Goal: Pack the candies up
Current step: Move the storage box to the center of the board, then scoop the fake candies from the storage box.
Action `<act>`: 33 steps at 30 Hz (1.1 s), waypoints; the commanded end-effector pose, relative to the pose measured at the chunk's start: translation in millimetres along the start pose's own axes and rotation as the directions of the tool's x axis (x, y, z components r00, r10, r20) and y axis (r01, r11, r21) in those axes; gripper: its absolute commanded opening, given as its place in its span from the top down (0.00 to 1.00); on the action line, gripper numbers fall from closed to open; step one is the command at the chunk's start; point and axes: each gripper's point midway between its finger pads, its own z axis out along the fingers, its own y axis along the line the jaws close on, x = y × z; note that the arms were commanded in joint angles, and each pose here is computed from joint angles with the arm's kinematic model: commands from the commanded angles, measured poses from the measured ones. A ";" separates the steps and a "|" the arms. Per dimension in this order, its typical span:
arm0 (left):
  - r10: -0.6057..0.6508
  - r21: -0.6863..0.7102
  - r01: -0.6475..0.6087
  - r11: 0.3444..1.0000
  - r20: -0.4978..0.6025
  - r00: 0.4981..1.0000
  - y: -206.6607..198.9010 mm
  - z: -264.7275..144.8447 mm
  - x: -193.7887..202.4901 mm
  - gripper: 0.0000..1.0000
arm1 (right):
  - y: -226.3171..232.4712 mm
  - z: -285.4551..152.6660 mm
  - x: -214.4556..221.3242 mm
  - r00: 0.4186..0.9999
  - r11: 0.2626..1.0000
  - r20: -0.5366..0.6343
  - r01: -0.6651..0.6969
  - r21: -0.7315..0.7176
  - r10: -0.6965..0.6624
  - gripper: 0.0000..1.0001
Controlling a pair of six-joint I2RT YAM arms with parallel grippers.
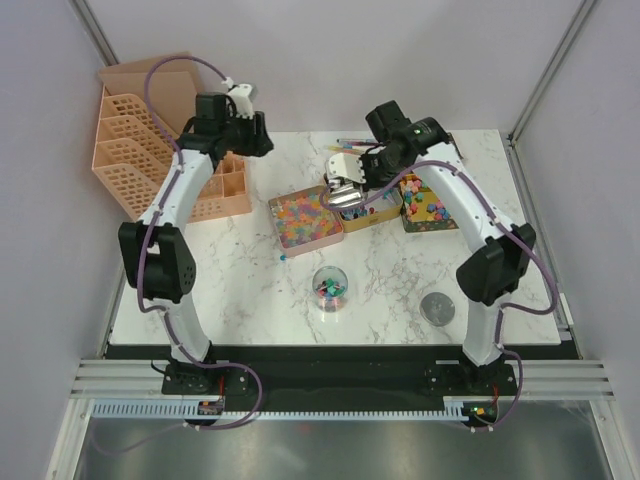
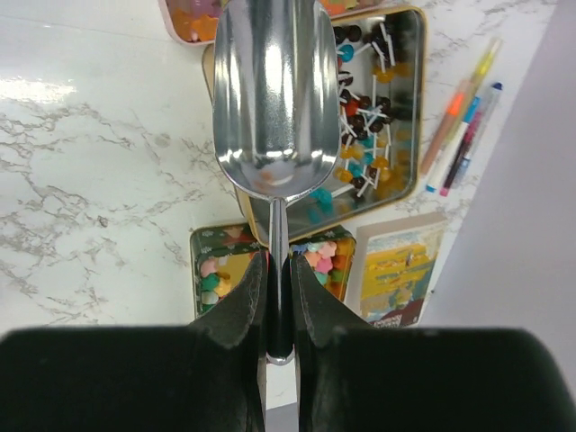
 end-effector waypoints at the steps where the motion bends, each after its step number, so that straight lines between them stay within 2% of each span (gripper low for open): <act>1: -0.007 -0.160 -0.001 0.987 -0.047 0.999 43.6 -9.7 26.6 0.44 | 13.6 9.9 -8.0 0.999 0.994 -0.023 -0.028 -0.110 0.026 1.00; 9: -0.021 -0.147 0.007 0.989 -0.098 0.995 42.9 -4.2 70.0 0.50 | 29.5 25.8 -8.8 0.990 0.981 -0.122 -0.086 -0.174 0.065 1.00; 15: -0.035 -0.150 0.013 0.989 -0.145 0.989 42.3 -6.6 94.4 0.55 | 25.0 32.7 -10.8 0.984 0.985 -0.169 -0.073 -0.154 0.047 1.00; 20: -0.019 -0.112 0.000 0.994 -0.166 0.986 27.7 -27.0 112.7 0.67 | -2.2 47.0 -13.6 0.982 0.997 -0.186 0.017 -0.079 -0.031 1.00; 21: -0.028 -0.103 0.009 0.995 -0.194 0.981 24.0 -29.6 128.8 0.70 | -9.8 48.0 -11.0 0.976 0.996 -0.204 0.069 -0.064 -0.081 1.00; 22: -0.026 -0.087 0.009 0.996 -0.199 0.980 19.7 -33.2 133.5 0.76 | -14.1 51.7 -9.3 0.971 0.994 -0.212 0.096 -0.055 -0.106 1.00; 24: -0.020 -0.073 0.004 0.997 -0.222 0.975 12.1 -41.6 149.1 0.81 | -31.2 56.4 -6.4 0.955 0.985 -0.241 0.175 -0.013 -0.173 1.00; 25: -0.006 -0.069 -0.010 0.998 -0.229 0.973 11.1 -44.1 153.4 0.89 | -39.8 61.4 -7.6 0.940 0.970 -0.245 0.243 -0.006 -0.237 1.00; 29: 0.010 -0.024 -0.018 1.000 -0.273 0.962 0.1 -54.4 182.1 0.97 | -58.8 70.1 -12.0 0.900 0.927 -0.247 0.374 0.012 -0.360 1.00; 33: 0.006 0.030 0.004 1.000 -0.323 0.946 -11.2 -58.2 204.9 0.98 | -69.7 81.9 -18.0 0.861 0.885 -0.241 0.465 0.011 -0.449 1.00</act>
